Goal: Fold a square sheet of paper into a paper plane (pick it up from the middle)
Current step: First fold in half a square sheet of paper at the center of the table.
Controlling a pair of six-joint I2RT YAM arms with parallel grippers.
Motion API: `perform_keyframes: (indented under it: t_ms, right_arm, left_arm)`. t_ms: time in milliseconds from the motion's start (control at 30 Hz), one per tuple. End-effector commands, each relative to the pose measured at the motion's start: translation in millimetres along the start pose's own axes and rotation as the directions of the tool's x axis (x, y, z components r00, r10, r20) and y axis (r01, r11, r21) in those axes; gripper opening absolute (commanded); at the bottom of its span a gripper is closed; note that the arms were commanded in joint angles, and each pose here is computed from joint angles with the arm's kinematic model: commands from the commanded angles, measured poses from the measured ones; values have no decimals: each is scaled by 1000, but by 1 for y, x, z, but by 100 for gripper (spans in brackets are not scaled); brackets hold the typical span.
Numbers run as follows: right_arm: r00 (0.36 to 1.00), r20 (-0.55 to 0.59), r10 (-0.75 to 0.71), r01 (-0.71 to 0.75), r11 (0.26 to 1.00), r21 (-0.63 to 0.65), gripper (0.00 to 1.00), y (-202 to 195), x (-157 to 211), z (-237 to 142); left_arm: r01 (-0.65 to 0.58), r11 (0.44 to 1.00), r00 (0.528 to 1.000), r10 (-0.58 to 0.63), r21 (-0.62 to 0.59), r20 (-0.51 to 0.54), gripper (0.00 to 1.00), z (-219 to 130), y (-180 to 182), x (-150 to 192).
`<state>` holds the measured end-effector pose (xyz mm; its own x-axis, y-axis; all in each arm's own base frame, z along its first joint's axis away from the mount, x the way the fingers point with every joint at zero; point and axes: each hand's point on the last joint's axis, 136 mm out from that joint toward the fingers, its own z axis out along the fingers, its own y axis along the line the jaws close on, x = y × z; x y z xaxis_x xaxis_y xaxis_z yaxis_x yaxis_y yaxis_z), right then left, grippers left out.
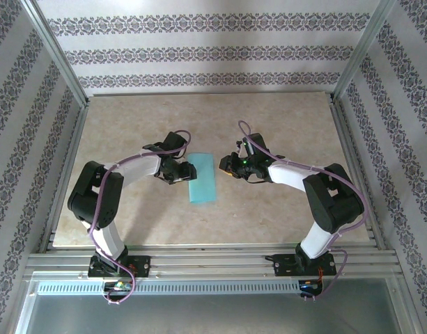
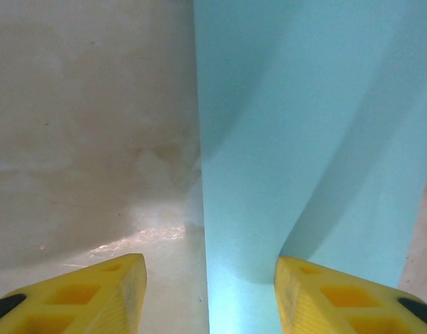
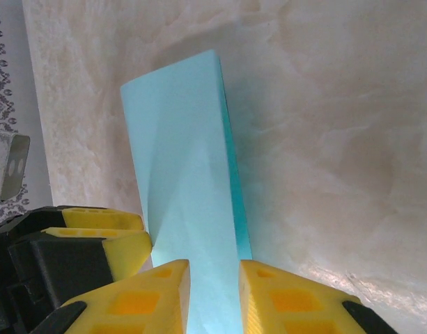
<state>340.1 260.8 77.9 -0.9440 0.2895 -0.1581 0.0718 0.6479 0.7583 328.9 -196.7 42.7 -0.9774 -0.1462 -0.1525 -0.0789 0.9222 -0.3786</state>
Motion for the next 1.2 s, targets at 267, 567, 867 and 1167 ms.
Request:
perform_keyframes:
  t_ms: [267, 567, 867, 1167]
  right_arm:
    - [1000, -25, -19, 20, 999, 31, 27, -4, 8, 9]
    - [991, -103, -90, 90, 996, -6, 27, 14, 18, 26]
    - [979, -157, -128, 135, 990, 35, 50, 5, 25, 39]
    - [965, -228, -128, 119, 992, -49, 51, 13, 35, 52]
  left_arm:
    - [6, 999, 1000, -6, -49, 1, 48, 0, 14, -2]
    - [10, 999, 1000, -10, -36, 0, 50, 3, 11, -5]
    - [11, 999, 1000, -10, -35, 11, 50, -3, 11, -5]
    - [13, 999, 1000, -12, -33, 20, 50, -6, 10, -6]
